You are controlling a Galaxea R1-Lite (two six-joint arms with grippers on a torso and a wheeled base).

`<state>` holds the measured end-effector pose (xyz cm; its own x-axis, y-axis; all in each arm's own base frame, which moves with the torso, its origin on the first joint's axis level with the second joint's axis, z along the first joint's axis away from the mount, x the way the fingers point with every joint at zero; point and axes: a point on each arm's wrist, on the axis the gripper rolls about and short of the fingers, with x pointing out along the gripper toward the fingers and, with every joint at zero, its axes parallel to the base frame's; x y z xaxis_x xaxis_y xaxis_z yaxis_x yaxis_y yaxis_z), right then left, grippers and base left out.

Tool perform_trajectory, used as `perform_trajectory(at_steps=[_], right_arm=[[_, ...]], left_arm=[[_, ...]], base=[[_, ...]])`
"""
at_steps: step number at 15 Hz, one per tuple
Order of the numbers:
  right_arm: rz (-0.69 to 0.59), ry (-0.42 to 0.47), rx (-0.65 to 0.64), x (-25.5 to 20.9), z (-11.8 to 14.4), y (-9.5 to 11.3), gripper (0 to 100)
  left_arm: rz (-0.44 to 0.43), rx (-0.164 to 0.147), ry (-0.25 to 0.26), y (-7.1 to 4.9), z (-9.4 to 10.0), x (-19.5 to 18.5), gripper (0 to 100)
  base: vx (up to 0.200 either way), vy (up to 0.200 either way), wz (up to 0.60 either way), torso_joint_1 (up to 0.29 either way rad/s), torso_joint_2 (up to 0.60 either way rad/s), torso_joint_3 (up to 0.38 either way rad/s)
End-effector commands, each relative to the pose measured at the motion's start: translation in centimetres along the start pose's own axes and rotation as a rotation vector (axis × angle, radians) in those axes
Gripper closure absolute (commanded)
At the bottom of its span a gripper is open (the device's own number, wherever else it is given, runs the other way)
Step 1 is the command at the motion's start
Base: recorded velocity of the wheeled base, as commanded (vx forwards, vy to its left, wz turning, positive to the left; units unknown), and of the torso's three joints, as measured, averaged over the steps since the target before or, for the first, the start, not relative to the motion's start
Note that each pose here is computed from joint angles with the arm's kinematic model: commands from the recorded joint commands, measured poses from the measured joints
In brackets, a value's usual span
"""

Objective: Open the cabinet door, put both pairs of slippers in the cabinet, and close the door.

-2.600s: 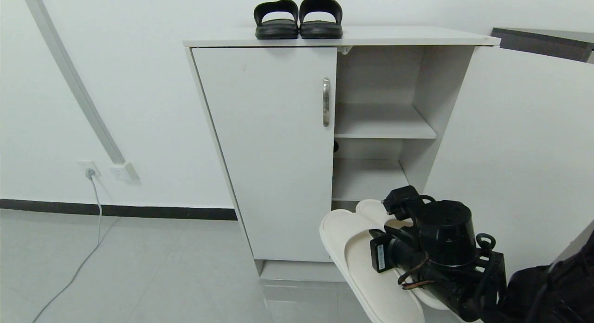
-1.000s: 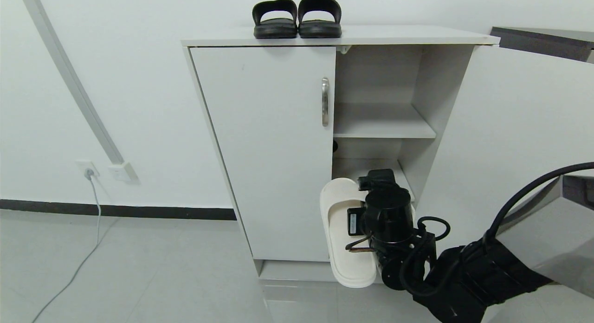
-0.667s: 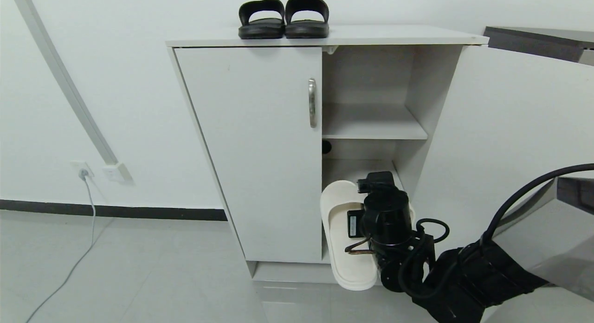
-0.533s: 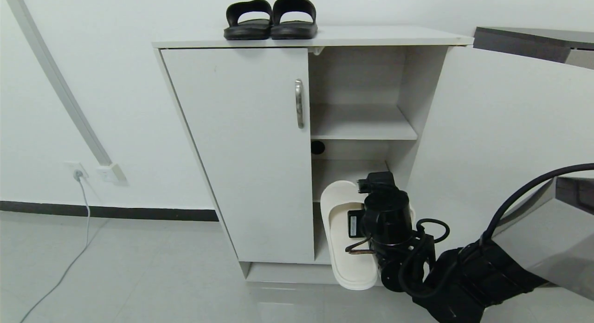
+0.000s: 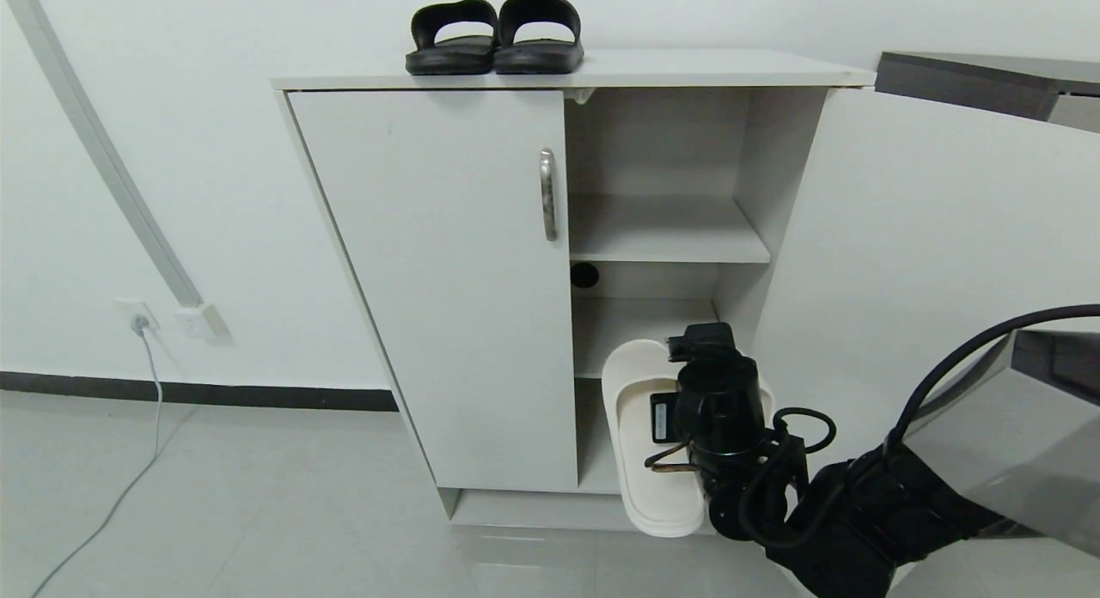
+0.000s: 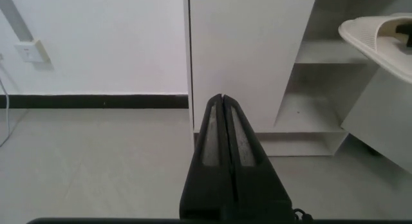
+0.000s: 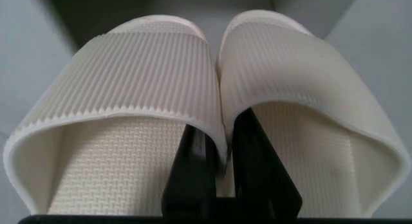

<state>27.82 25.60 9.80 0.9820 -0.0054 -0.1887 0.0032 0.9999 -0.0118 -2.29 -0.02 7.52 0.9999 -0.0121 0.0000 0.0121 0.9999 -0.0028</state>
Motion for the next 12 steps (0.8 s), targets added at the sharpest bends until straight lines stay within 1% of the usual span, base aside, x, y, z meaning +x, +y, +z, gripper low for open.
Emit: perform_trajectory(at_steps=[1, 5, 12], right_arm=[[-0.008, 0.009, -0.008, 0.4, -0.5, 0.0, 100], [-0.014, 0.016, -0.013, 0.8, -1.0, 0.0, 100], [-0.014, 0.021, -0.005, 1.7, -1.4, 0.2, 100]], left_arm=[[0.0, 0.0, 0.002, 0.0, 0.0, 0.0, 100], [0.0, 0.0, 0.002, 0.0, 0.0, 0.0, 100], [-0.002, 0.0, 0.002, 0.0, 0.0, 0.0, 100]], base=[[0.0, 0.0, 0.0, 0.0, 0.0, 0.0], [0.0, 0.0, 0.0, 0.001, 0.0, -0.027], [0.0, 0.0, 0.0, 0.003, 0.0, -0.187]])
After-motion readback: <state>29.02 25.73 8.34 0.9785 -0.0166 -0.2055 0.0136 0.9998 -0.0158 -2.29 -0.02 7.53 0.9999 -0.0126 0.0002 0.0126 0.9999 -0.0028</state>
